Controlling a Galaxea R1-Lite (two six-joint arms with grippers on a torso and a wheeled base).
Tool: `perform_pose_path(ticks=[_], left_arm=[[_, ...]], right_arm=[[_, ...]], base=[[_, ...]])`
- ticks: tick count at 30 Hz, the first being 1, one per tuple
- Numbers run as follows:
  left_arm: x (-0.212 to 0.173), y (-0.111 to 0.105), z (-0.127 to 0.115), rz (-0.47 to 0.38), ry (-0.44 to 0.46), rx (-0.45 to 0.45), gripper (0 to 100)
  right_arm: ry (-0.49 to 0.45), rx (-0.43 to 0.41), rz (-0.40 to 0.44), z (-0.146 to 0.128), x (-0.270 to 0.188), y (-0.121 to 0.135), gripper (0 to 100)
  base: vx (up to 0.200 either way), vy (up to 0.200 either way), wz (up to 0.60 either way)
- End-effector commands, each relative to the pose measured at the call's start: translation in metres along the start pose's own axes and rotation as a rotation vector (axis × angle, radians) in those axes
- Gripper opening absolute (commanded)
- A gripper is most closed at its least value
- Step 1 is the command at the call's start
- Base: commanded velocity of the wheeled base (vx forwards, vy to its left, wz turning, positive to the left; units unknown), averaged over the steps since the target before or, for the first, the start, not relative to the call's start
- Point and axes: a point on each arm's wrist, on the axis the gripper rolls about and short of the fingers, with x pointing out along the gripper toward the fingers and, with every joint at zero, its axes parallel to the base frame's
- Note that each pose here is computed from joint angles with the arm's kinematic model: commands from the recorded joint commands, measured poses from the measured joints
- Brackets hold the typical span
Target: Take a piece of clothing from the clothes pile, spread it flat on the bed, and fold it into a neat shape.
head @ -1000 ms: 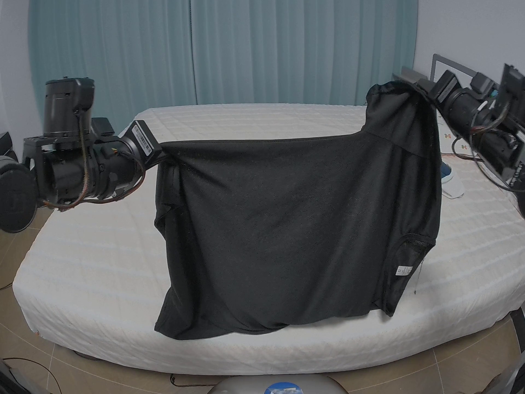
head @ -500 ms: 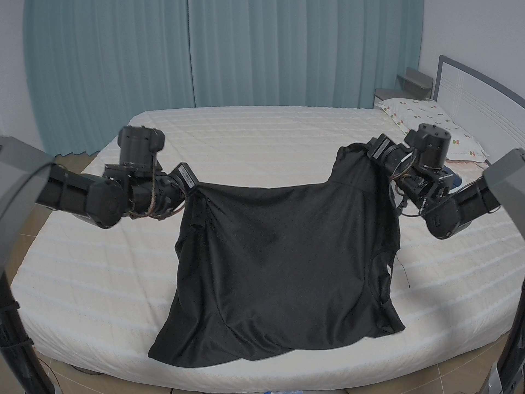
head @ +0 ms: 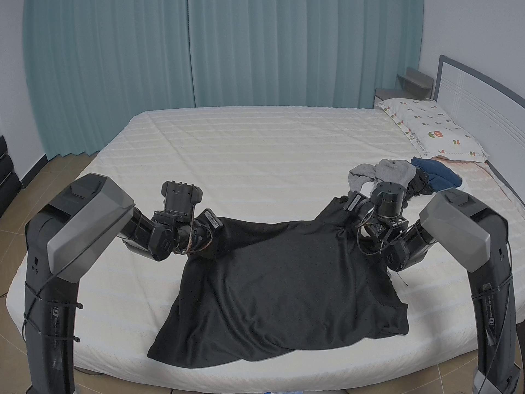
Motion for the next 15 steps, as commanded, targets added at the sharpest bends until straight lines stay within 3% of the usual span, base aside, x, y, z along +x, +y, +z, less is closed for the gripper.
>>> perform_pose_path(ticks=[1, 4, 9, 15], left_arm=[[0.023, 0.015, -0.019, 0.040, 0.040, -0.001, 100], [0.022, 0.016, -0.019, 0.051, 0.041, 0.001, 100], [0.009, 0.014, -0.016, 0.078, 0.016, 0.001, 100], [-0.020, 0.008, -0.010, 0.069, 0.017, 0.004, 100]], right_arm=[[0.080, -0.025, -0.050, -0.043, 0.008, -0.027, 100], [0.069, -0.027, -0.057, -0.041, 0.008, -0.030, 100], [0.039, -0.013, -0.089, 0.001, -0.005, -0.036, 100], [0.151, -0.014, -0.086, 0.022, -0.039, -0.044, 100]], base=[[0.000, 0.000, 0.00], [0.000, 0.000, 0.00], [0.000, 0.000, 0.00], [0.000, 0.000, 0.00]])
